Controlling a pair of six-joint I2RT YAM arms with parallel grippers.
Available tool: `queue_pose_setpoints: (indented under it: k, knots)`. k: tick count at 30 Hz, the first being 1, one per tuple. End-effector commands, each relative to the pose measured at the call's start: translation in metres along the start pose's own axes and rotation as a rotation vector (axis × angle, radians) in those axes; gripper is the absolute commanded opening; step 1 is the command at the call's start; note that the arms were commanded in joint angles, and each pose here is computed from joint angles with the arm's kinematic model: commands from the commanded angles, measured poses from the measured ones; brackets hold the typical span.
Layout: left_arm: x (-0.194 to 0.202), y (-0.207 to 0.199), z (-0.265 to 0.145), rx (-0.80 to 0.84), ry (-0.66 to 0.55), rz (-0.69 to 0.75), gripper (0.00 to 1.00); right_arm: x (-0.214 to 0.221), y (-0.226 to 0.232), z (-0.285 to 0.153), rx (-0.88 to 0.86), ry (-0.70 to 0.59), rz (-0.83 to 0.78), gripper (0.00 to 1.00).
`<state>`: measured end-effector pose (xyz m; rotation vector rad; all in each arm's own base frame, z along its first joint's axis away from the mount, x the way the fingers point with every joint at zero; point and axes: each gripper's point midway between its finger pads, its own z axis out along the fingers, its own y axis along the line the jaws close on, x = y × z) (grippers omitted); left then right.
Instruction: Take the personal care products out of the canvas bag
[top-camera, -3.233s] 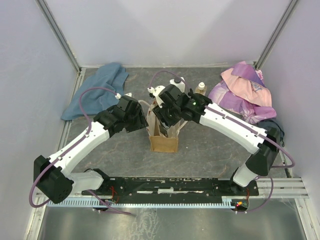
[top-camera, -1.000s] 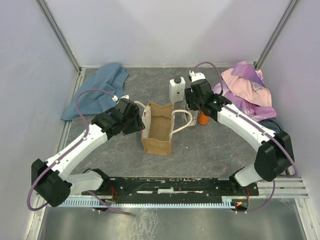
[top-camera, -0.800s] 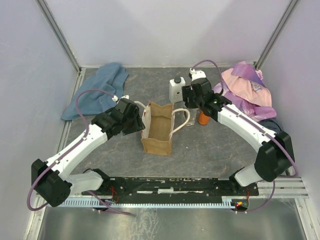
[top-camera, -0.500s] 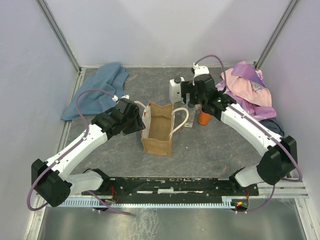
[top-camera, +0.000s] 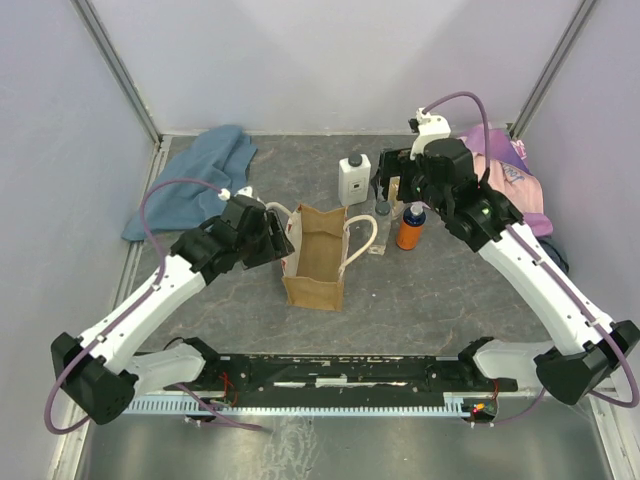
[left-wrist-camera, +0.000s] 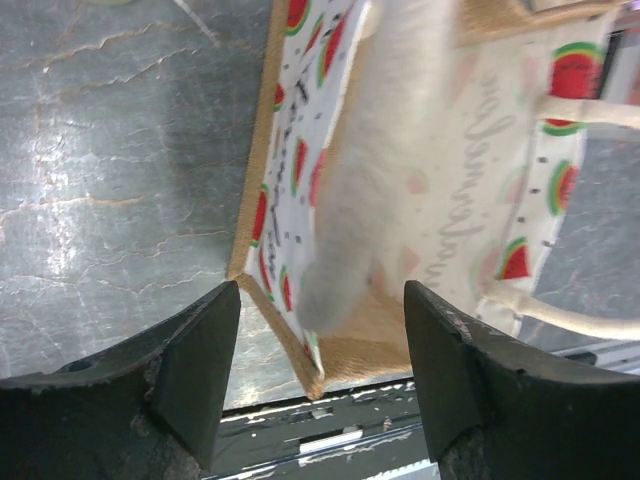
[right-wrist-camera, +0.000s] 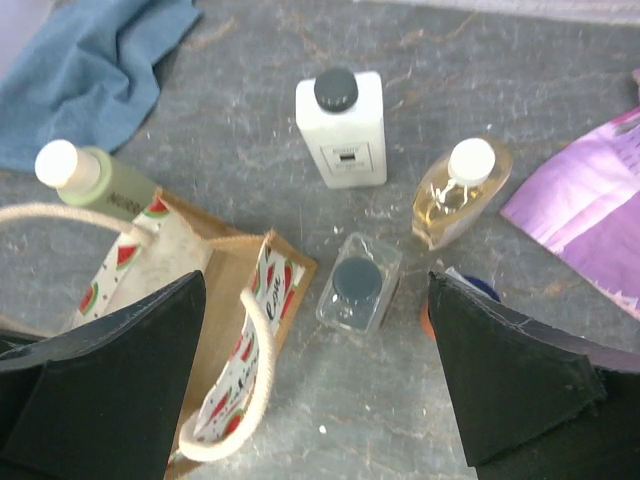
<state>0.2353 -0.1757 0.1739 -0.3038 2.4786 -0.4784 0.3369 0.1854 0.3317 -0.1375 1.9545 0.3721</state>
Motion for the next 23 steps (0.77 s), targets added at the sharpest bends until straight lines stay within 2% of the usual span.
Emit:
queue_pose_setpoints:
  k: [1, 4, 10, 11, 15, 17, 19, 23]
  knots:
    - [-0.033, -0.037, -0.04, 0.132, -0.102, -0.048, 0.75, 0.018, 0.006, -0.004, -0.029, 0.089, 0.004, 1.0]
    - [-0.045, -0.04, -0.058, 0.122, -0.134, -0.036, 0.75, 0.025, 0.011, -0.003, -0.055, 0.117, 0.013, 1.0]
    - [-0.078, -0.043, -0.102, 0.072, -0.279, 0.002, 0.78, 0.032, 0.02, 0.002, -0.088, 0.189, 0.015, 1.0]
    - [-0.085, -0.041, -0.107, 0.052, -0.305, 0.017, 0.79, 0.031, 0.021, 0.002, -0.087, 0.203, 0.017, 1.0]
    - [-0.121, -0.011, -0.127, -0.145, -0.447, 0.108, 1.0, 0.023, 0.017, -0.002, -0.052, 0.247, -0.019, 1.0]
    - [-0.133, 0.0, -0.132, -0.193, -0.489, 0.123, 0.99, 0.014, 0.001, -0.009, 0.036, 0.219, -0.038, 1.0]
    - [-0.138, -0.001, -0.132, -0.158, -0.499, 0.128, 0.99, 0.006, -0.015, -0.017, 0.115, 0.18, -0.053, 1.0]
    - [-0.136, -0.001, -0.119, -0.151, -0.485, 0.135, 0.99, 0.001, -0.024, -0.026, 0.16, 0.164, -0.047, 1.0]
